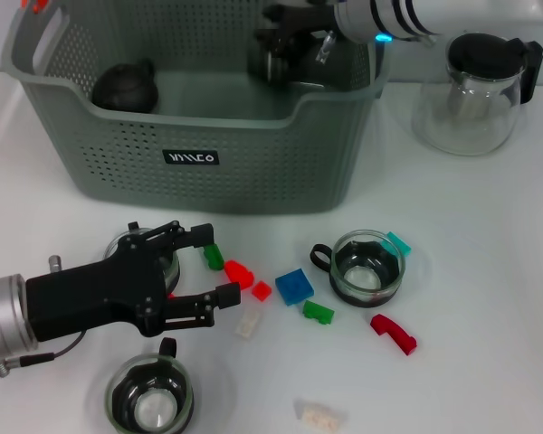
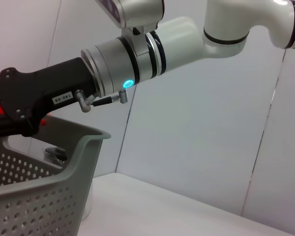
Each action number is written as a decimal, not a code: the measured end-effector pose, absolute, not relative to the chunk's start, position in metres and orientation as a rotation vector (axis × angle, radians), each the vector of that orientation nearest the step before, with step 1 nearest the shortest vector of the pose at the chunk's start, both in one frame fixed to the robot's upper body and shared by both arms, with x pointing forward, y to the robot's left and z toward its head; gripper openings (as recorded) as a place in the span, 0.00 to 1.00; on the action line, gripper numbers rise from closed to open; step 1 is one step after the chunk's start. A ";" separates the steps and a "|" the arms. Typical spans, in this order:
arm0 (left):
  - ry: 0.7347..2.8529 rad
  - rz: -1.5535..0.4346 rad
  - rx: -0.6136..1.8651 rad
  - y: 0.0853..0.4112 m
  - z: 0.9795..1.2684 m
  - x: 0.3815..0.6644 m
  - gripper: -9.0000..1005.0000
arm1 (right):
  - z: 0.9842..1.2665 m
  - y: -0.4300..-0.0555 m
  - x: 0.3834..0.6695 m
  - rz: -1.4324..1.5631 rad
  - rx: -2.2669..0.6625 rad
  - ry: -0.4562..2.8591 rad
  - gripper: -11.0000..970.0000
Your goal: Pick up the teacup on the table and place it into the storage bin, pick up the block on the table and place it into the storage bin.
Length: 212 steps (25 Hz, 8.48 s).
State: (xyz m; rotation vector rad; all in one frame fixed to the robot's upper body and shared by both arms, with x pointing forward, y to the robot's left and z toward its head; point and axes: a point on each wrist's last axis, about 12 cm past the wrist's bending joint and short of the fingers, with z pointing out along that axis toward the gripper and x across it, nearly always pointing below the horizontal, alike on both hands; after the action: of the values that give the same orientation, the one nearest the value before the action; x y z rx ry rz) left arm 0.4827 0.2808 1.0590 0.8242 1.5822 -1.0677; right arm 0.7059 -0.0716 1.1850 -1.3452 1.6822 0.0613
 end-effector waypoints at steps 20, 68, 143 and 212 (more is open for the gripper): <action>1.577 -1.069 0.818 0.282 1.060 0.482 0.89 | 1.241 -0.106 0.676 0.272 -1.147 1.653 0.69; 1.577 -1.068 0.811 0.282 1.057 0.477 0.89 | 1.136 -0.129 0.583 0.251 -1.909 2.109 0.89; 1.562 -1.061 0.781 0.284 1.058 0.476 0.88 | 1.246 -0.067 0.713 0.219 -1.277 1.645 0.07; 1.561 -1.073 0.929 0.314 1.087 0.472 0.87 | 1.250 -0.177 0.578 0.878 -1.305 1.431 0.79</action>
State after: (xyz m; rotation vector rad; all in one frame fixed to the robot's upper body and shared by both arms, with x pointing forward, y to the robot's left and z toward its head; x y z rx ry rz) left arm 0.4721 0.3144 1.0868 0.9290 1.5611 -1.0730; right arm 0.5778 -0.1767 1.2504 -1.3049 1.4311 0.8779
